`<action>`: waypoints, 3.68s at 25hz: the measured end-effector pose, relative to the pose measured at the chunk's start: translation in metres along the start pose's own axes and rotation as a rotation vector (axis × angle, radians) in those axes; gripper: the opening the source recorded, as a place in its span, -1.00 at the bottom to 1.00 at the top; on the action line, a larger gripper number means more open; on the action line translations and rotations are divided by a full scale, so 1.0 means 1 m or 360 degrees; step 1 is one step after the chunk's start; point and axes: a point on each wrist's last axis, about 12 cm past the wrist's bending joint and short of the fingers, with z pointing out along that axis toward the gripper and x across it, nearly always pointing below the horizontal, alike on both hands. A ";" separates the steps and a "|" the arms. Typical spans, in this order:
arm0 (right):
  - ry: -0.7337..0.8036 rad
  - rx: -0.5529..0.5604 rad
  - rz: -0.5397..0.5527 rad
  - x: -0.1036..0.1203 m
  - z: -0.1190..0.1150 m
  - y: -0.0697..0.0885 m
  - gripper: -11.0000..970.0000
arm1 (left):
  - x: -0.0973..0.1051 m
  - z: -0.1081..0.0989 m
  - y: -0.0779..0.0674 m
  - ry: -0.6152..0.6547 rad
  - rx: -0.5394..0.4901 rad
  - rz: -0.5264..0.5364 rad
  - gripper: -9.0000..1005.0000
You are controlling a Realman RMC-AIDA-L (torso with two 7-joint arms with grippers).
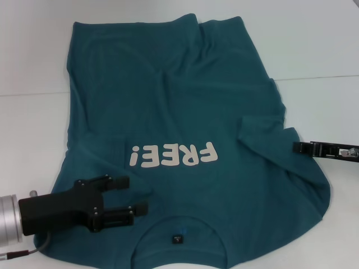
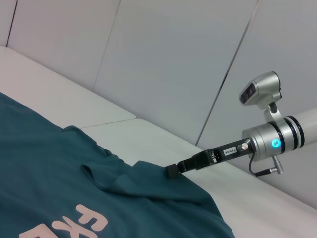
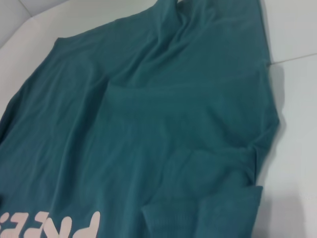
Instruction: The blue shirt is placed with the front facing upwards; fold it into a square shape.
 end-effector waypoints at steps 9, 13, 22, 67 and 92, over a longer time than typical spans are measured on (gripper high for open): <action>0.0007 0.0002 0.0012 0.003 0.000 -0.002 -0.94 | -0.001 0.000 0.000 0.0000 0.0004 0.0005 0.77; -0.0004 0.0001 0.0002 0.003 -0.003 -0.003 -0.98 | -0.001 0.001 0.000 0.0000 0.0006 0.0006 0.77; -0.0113 -0.0169 -0.0033 -0.007 -0.023 -0.002 -0.93 | -0.001 0.002 0.000 -0.0005 0.0007 -0.0001 0.77; 0.0128 -0.0441 -0.0372 -0.007 0.011 0.051 -0.40 | 0.000 0.003 0.000 -0.0015 0.0007 -0.0013 0.77; -0.0198 -0.0567 -0.0368 0.006 -0.018 0.036 0.80 | -0.001 0.000 0.000 -0.0043 0.0000 -0.0145 0.79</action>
